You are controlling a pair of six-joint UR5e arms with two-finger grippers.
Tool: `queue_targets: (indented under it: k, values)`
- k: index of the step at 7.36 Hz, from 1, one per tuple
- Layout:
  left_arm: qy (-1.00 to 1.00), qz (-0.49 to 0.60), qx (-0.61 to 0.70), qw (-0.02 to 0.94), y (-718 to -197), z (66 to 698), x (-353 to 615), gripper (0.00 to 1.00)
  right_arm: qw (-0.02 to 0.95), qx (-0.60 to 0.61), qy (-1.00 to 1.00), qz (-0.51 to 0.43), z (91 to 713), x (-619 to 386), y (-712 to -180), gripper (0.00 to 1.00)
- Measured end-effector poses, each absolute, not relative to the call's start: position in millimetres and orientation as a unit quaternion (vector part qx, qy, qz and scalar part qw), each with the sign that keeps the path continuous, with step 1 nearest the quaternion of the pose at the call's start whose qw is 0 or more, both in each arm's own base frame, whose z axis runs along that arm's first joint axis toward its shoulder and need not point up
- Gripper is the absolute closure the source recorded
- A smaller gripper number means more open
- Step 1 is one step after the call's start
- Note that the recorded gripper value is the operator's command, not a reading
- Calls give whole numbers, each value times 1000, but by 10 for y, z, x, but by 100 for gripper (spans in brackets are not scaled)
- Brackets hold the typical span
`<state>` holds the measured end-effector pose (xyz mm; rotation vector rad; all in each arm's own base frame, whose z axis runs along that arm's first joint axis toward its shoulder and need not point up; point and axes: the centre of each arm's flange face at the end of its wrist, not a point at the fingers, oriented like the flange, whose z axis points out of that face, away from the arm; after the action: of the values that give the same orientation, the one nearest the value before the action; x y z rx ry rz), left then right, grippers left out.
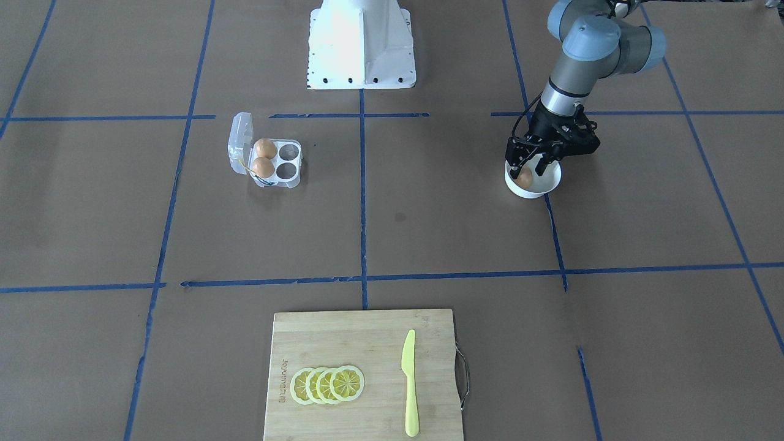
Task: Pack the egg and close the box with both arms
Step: 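Reach the left gripper down into the white bowl and grasp the brown egg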
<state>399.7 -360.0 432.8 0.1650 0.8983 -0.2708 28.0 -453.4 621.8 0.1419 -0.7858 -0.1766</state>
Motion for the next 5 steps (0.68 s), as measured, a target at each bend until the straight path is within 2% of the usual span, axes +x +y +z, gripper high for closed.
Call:
queue_targets:
  k: [3,4,5]
  values:
    - [428,-127,78,891,-3605,4379,4071,34,918,68,-382,-85,6224,282,-4533,0]
    - [427,-127,80,891,-3611,4383,4080,57,918,69,-382,-85,6225,283,-4533,0]
    - [427,-128,83,891,-3616,4382,4080,93,918,69,-382,-85,6225,283,-4533,0]
